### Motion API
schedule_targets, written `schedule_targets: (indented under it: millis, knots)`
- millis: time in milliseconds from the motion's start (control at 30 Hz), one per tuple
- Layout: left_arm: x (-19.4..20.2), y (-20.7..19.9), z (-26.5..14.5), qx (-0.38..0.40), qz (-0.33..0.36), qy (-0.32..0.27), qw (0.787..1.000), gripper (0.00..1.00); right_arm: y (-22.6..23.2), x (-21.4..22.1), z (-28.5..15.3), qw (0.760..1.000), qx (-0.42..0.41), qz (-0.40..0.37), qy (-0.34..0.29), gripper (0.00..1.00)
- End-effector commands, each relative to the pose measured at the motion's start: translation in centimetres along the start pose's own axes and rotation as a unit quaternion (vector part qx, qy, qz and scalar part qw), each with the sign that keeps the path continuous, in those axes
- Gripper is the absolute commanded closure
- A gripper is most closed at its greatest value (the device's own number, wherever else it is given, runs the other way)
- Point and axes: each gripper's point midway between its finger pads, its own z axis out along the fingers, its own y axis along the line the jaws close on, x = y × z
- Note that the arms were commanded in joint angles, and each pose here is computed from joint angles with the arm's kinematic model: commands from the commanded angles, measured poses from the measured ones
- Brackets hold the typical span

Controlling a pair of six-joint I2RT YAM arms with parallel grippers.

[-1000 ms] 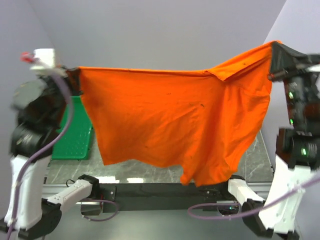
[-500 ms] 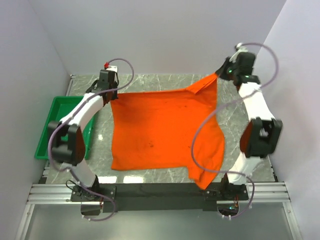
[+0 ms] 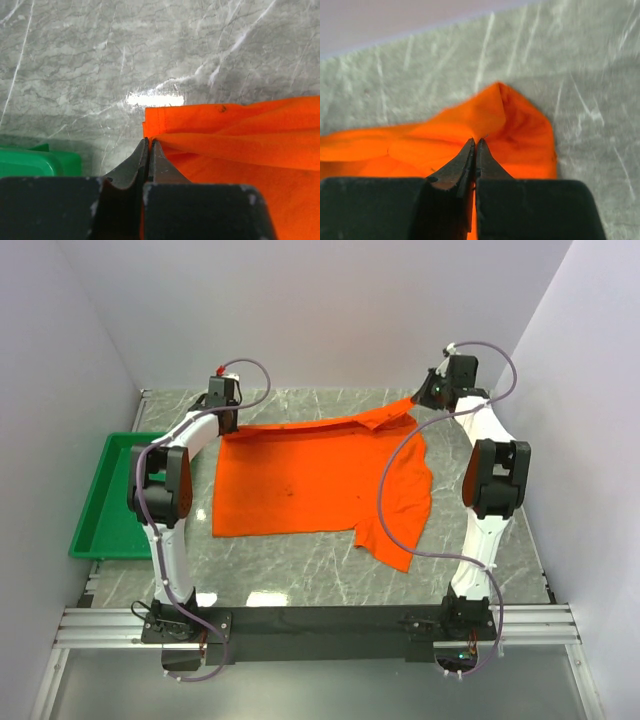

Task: Fold and stack the t-shirts
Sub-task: Fold the tshirt

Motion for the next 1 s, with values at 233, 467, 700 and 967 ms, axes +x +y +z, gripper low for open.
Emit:
schedule_targets:
  millis: [233,467,700,967]
  knots:
    - [-5.4,2.5,-3.8,0.010,-0.054,-0.065,0.996,0.99,3.9,-6.9,-6.0,0.995,0.005,0.032,-0.095,1.00]
    - [-3.8,3.0,-4.1,0.020,-0.069,-0.037,0.997,0.99,3.5,-4.5,-7.4,0.994,0.069,0.050,-0.070,1.00]
    - [-1.7,2.5,-3.5,0.030,-0.075,-0.005,0.997,0.99,2.8,-2.5,-9.9,0.986,0.132,0.075,-0.074,1.00]
    - [-0.7,1.8,-3.0,0.041,-0.083,0.008,0.996,0.99,1.9,-0.2,-11.0,0.981,0.157,0.091,-0.063,1.00]
